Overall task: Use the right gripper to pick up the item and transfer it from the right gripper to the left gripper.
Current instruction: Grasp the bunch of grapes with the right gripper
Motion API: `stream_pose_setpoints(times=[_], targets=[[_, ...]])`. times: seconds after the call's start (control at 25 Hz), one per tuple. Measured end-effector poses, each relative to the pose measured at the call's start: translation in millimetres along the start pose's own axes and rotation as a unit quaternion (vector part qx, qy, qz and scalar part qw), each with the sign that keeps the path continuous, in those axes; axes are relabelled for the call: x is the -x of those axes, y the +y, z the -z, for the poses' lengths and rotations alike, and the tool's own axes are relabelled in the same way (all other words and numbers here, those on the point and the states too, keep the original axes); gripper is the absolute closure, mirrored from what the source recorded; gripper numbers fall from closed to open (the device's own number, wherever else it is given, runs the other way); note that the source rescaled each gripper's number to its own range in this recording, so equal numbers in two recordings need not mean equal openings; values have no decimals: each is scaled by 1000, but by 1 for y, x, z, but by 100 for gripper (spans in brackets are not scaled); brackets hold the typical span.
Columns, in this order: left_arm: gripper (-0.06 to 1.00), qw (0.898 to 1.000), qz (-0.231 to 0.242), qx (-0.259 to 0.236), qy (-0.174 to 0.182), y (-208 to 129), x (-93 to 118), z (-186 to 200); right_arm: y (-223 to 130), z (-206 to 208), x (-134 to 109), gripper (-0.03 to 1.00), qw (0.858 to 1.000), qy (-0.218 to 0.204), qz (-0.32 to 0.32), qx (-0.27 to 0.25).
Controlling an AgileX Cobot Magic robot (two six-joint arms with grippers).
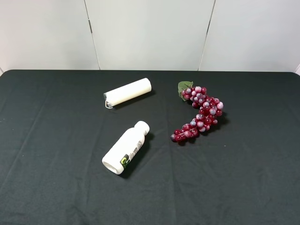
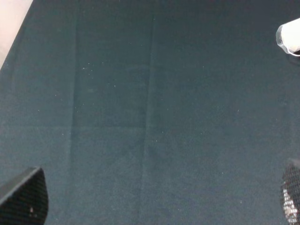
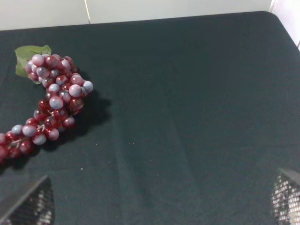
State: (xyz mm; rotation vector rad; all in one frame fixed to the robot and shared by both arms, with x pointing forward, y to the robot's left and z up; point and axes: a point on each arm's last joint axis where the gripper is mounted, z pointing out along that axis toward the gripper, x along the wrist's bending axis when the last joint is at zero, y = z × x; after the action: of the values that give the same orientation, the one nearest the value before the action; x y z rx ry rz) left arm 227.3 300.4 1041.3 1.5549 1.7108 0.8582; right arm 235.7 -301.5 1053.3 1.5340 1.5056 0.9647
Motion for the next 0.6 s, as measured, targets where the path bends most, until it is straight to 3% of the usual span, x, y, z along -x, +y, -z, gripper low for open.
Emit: stream_pose_setpoints(times=[0.28, 0.6], targets=[[-4, 1000, 0, 0, 0, 0, 0, 0, 10, -9, 0, -3, 999, -1, 1, -35], [-4, 1000, 0, 0, 0, 0, 0, 0, 66, -38, -2, -3, 993, -2, 4, -121]])
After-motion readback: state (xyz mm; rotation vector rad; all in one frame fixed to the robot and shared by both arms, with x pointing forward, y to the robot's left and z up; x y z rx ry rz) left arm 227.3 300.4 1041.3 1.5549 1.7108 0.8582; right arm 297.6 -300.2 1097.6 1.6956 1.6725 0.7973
